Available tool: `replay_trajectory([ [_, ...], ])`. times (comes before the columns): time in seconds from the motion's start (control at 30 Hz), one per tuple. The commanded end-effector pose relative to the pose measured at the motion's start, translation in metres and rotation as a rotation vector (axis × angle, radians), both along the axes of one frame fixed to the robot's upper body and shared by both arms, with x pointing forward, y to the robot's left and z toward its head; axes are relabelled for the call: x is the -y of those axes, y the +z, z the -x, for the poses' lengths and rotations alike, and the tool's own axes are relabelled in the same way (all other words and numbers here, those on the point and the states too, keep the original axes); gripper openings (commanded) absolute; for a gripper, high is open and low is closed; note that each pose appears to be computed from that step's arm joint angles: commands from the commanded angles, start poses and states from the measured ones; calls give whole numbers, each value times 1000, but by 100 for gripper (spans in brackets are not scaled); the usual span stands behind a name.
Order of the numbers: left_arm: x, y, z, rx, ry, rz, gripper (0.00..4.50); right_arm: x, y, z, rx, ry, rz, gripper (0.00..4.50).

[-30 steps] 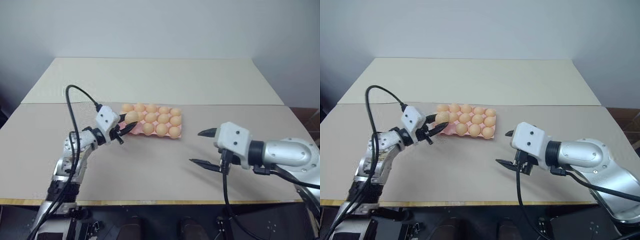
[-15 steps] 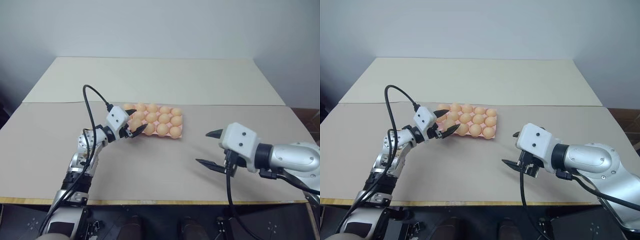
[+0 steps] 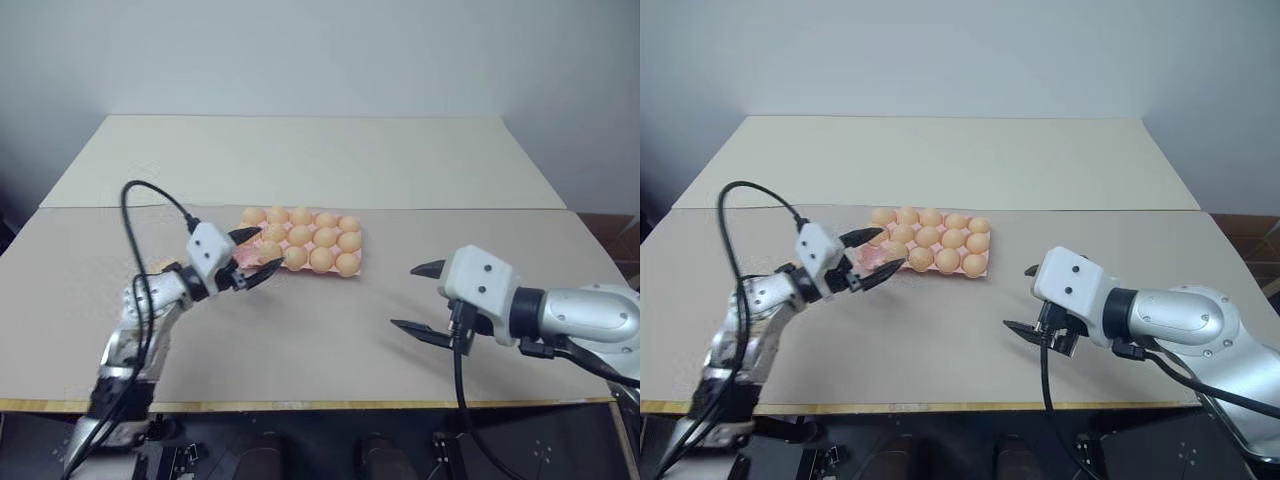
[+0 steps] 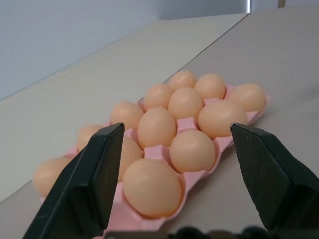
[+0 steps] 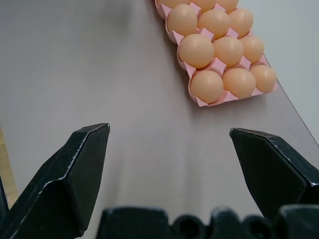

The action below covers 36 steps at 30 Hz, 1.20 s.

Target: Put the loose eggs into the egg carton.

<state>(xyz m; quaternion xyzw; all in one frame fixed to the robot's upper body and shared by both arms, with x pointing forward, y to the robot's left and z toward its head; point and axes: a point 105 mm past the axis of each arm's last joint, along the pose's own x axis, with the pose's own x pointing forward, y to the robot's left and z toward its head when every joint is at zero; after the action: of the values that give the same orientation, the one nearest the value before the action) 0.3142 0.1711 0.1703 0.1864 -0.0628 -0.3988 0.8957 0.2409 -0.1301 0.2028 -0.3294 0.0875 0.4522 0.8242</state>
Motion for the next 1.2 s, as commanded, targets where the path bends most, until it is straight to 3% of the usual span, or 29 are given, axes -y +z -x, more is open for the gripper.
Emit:
replay_trajectory([
  [0.03, -18, 16, 27, 6, 0, -61, 369, -1, 20, 2, 62, 56, -27, 450],
  [0.23, -54, 24, 55, -18, 113, -169, 369, -6, 28, 3, 44, 155, -53, 450],
  [0.33, -75, 36, 62, 0, 202, -194, 449, -8, 28, 3, 36, 194, -50, 450],
  [0.53, -93, 42, 67, -5, 317, -228, 449, -10, 26, 1, 40, 228, -34, 450],
  [0.73, -103, 36, 49, -16, 421, -242, 449, -8, 22, -6, 60, 188, -9, 450],
  [0.87, -107, 36, 23, -7, 483, -128, 449, -8, 21, -6, 60, 179, -5, 450],
  [1.0, -113, 23, 2, -74, 547, -82, 449, -6, 20, -5, 58, 159, 5, 450],
  [1.07, -118, 11, -4, -83, 567, -134, 449, -5, 22, -3, 65, 147, 12, 450],
  [1.2, -122, 4, -17, -116, 597, -65, 449, -4, 24, -1, 70, 131, 13, 450],
])
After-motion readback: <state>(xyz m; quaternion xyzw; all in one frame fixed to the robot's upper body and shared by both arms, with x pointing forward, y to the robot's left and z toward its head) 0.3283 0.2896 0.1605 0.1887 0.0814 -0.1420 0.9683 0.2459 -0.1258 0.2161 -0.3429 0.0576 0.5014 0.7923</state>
